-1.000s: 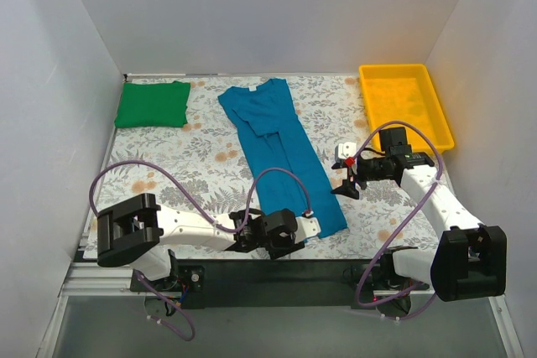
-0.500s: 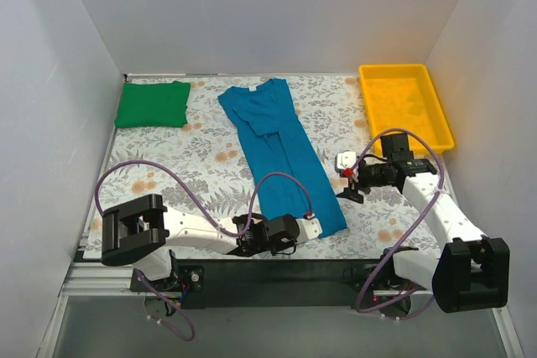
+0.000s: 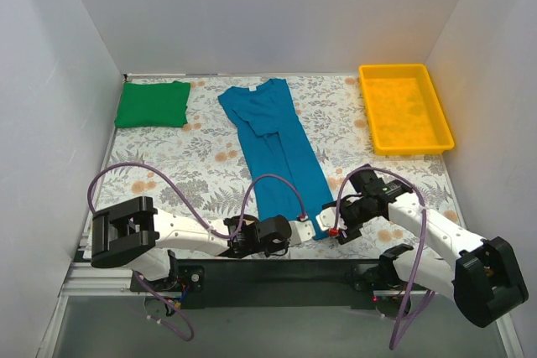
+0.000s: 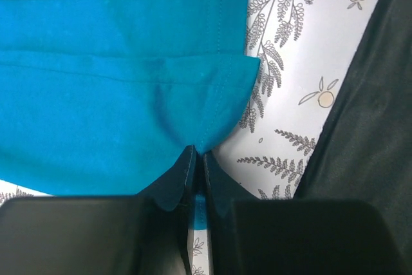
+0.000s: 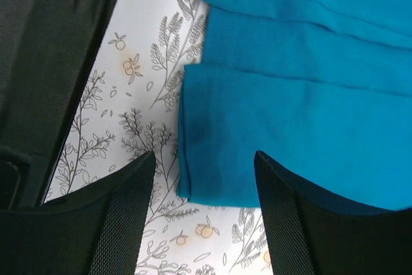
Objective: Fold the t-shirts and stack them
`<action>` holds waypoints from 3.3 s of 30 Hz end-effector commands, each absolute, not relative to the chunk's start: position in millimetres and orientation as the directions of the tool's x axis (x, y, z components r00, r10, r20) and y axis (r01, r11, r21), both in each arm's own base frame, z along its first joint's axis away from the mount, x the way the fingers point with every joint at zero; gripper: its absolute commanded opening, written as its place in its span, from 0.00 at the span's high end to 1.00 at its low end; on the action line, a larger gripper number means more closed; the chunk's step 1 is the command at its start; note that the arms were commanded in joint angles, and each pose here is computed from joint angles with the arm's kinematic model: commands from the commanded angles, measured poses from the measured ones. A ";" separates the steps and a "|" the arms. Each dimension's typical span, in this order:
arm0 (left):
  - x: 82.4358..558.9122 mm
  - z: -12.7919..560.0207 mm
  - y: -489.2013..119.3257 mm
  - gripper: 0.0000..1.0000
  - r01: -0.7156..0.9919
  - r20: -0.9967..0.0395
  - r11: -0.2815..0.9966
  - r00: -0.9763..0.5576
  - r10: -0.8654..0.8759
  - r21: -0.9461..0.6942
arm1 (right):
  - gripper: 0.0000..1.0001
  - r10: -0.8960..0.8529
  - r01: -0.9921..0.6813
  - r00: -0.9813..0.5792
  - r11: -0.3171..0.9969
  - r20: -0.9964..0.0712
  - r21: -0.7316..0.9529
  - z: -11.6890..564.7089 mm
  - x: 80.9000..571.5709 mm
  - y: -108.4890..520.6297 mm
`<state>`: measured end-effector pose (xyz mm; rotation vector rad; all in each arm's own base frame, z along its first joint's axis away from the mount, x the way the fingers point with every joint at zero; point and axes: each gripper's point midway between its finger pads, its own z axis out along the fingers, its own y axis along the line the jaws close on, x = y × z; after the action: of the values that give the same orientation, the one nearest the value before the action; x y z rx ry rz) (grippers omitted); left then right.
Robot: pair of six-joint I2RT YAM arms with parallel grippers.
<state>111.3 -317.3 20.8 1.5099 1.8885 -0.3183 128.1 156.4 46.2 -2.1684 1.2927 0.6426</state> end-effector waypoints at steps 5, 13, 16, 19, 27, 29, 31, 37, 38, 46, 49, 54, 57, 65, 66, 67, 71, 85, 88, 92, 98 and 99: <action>103.5 29.0 -316.1 1.00 0.942 -0.668 0.278 -0.086 0.739 0.186 | 0.38 -0.673 -0.871 0.479 -0.443 -0.564 -0.210 27.1 130.7 167.5; 102.1 28.5 -310.8 1.00 0.942 -0.686 0.281 -0.083 0.723 0.184 | 0.53 -0.695 -0.873 0.478 -0.444 -0.537 -0.203 8.8 126.8 160.1; 102.6 29.3 -310.5 1.00 0.941 -0.688 0.283 -0.081 0.721 0.186 | 0.58 -0.696 -0.873 0.476 -0.446 -0.537 -0.196 2.4 123.6 157.7; 103.0 29.4 -309.6 1.00 0.942 -0.690 0.274 -0.067 0.721 0.195 | 0.67 -0.699 -0.871 0.481 -0.450 -0.529 -0.198 -2.3 123.3 155.8; 105.9 40.9 -310.3 1.00 0.936 -0.735 0.282 -0.038 0.676 0.211 | 0.96 -0.678 -0.877 0.469 -0.432 -0.565 -0.210 12.8 126.5 166.0; 105.7 45.1 -311.0 1.00 0.937 -0.746 0.279 -0.029 0.666 0.212 | 0.99 -0.671 -0.883 0.458 -0.421 -0.583 -0.209 25.0 129.3 171.2; 106.6 48.2 -311.6 1.00 0.936 -0.752 0.275 -0.018 0.658 0.218 | 0.99 -0.652 -0.884 0.453 -0.417 -0.608 -0.211 40.3 131.4 178.7; 124.4 68.6 -314.4 1.00 0.921 -0.791 0.300 0.015 0.612 0.250 | 0.99 -0.626 -0.901 0.422 -0.368 -0.655 -0.229 72.2 147.2 197.2; 129.9 71.9 -314.6 1.00 0.916 -0.797 0.312 0.016 0.603 0.254 | 0.99 -0.625 -0.902 0.423 -0.357 -0.656 -0.242 79.3 155.2 200.8; 212.6 106.5 -300.4 1.00 0.850 -0.869 0.460 -0.005 0.496 0.257 | 0.99 -0.647 -0.929 0.366 -0.207 -0.669 -0.308 119.6 232.6 213.9; 244.2 112.1 -295.9 1.00 0.827 -0.873 0.493 -0.005 0.488 0.271 | 0.99 -0.653 -0.935 0.333 -0.137 -0.680 -0.326 131.0 269.1 222.0; 291.4 115.2 -283.4 1.00 0.791 -0.874 0.539 -0.009 0.485 0.291 | 0.99 -0.668 -0.944 0.282 -0.066 -0.689 -0.323 132.3 321.0 237.1; 326.1 114.8 -267.8 1.00 0.766 -0.882 0.584 -0.045 0.469 0.271 | 0.99 -0.676 -0.951 0.249 -0.035 -0.694 -0.307 129.3 346.2 246.4; 368.6 101.9 -262.6 1.00 0.761 -0.880 0.600 -0.085 0.467 0.246 | 0.99 -0.708 -0.957 0.147 0.074 -0.691 -0.280 114.7 389.5 255.6; 372.2 101.2 -261.5 1.00 0.759 -0.880 0.604 -0.089 0.467 0.244 | 0.99 -0.707 -0.956 0.137 0.088 -0.694 -0.279 114.2 392.8 255.3; 375.4 98.4 -262.9 1.00 0.763 -0.879 0.601 -0.093 0.467 0.238 | 0.99 -0.708 -0.957 0.133 0.091 -0.693 -0.277 112.9 393.9 256.1; 381.8 89.5 -263.1 1.00 0.768 -0.874 0.599 -0.112 0.473 0.226 | 0.99 -0.722 -0.951 0.090 0.141 -0.686 -0.274 108.2 405.8 253.8; 411.6 87.9 -249.2 1.00 0.720 -0.868 0.650 -0.137 0.477 0.243 | 0.99 -0.718 -0.939 0.048 0.203 -0.694 -0.276 105.1 434.3 263.9; 418.1 88.5 -245.9 1.00 0.701 -0.869 0.666 -0.136 0.476 0.256 | 0.99 -0.720 -0.936 0.046 0.212 -0.693 -0.282 105.7 440.2 265.0; 426.8 91.1 -245.3 1.00 0.686 -0.873 0.677 -0.126 0.471 0.266 | 0.99 -0.722 -0.934 0.042 0.216 -0.691 -0.283 104.1 444.5 266.0; 438.5 91.1 -245.2 1.00 0.674 -0.872 0.685 -0.125 0.473 0.275 | 0.99 -0.724 -0.928 0.029 0.238 -0.690 -0.288 103.6 455.4 267.5; 439.9 89.8 -244.5 1.00 0.672 -0.871 0.688 -0.128 0.474 0.275 | 0.99 -0.726 -0.926 0.024 0.243 -0.687 -0.288 102.8 456.6 267.6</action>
<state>421.0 -244.4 64.1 0.9455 1.8427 -0.2576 437.9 261.9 85.4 -1.5826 1.7777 0.3613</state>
